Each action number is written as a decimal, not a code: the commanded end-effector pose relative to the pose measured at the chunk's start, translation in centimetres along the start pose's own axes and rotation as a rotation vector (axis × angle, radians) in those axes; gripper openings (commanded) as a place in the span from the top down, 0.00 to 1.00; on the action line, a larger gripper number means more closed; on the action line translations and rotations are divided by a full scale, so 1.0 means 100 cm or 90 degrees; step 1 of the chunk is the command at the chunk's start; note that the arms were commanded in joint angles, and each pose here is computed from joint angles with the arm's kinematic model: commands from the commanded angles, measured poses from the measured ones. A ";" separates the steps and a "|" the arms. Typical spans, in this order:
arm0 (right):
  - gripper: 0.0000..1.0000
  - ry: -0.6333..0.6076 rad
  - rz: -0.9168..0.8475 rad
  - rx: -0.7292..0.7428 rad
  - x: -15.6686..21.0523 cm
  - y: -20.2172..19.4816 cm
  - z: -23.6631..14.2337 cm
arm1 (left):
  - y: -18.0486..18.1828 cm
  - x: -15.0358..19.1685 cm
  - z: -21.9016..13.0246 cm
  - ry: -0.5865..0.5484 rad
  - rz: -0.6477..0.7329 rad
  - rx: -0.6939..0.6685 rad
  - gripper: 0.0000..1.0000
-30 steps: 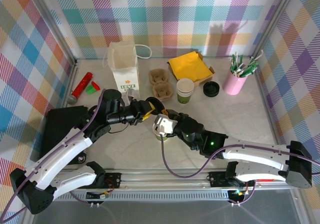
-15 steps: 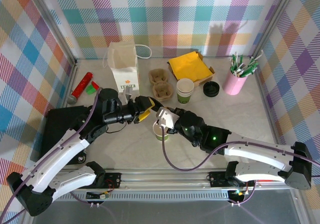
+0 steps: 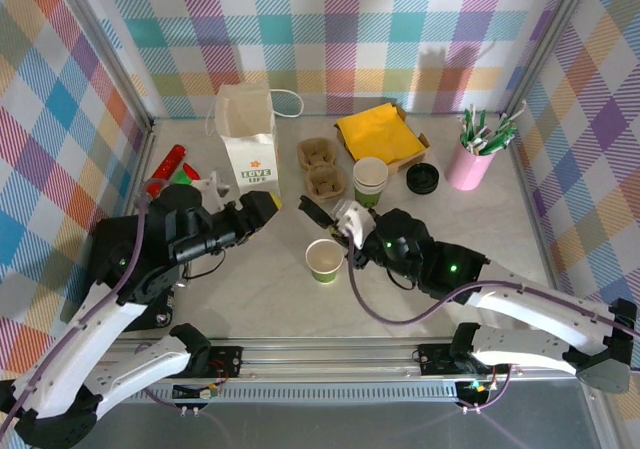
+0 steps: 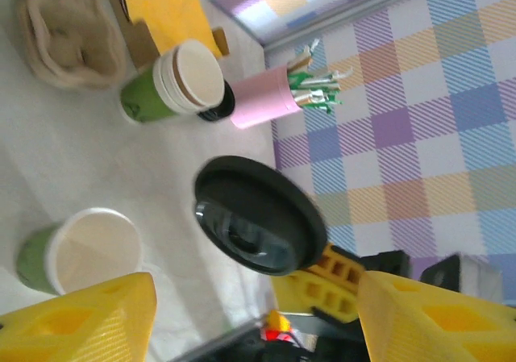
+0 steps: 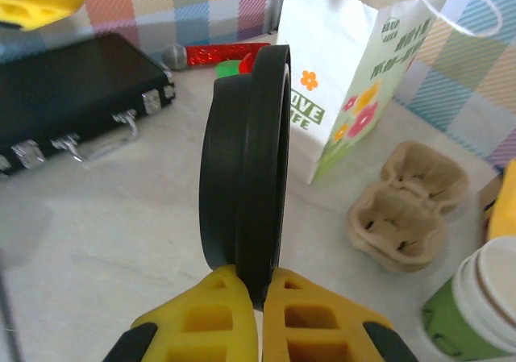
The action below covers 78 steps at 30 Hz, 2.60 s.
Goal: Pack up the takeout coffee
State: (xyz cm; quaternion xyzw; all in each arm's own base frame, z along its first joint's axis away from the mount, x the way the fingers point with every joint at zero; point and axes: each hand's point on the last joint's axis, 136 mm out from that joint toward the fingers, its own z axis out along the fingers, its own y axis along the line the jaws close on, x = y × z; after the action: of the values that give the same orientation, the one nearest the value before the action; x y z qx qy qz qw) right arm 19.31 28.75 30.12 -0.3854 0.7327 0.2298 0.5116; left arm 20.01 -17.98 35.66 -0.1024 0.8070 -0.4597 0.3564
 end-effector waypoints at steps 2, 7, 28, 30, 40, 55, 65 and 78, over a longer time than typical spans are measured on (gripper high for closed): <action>1.00 0.036 0.213 -0.101 0.001 0.015 -0.016 | 0.014 -0.010 -0.017 -0.066 0.103 -0.022 0.33; 1.00 0.078 0.370 -0.149 0.005 0.014 -0.024 | 0.022 -0.005 -0.025 -0.079 0.154 -0.017 0.30; 1.00 0.204 0.727 -0.243 0.069 0.026 -0.007 | 0.055 0.055 0.025 0.094 0.120 0.003 0.31; 1.00 0.205 0.731 -0.237 0.076 0.024 -0.003 | 0.058 0.059 0.029 0.103 0.114 0.002 0.31; 1.00 0.204 0.780 -0.231 0.101 0.013 0.018 | 0.065 0.066 0.040 0.122 0.100 -0.003 0.31; 1.00 0.230 0.790 -0.217 0.128 0.007 0.035 | 0.065 0.066 0.042 0.122 0.092 -0.001 0.32; 0.97 0.247 0.796 -0.212 0.139 0.007 0.041 | 0.065 0.066 0.044 0.124 0.091 -0.004 0.31; 0.87 0.274 0.806 -0.199 0.151 0.007 0.048 | 0.067 0.067 0.050 0.134 0.088 -0.013 0.32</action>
State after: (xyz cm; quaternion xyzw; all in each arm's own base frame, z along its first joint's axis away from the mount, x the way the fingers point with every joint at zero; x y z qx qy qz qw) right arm 18.93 27.81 14.97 0.0100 0.8572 0.5102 0.0693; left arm 19.43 -20.55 24.72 -0.0027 0.8570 -0.4222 0.2954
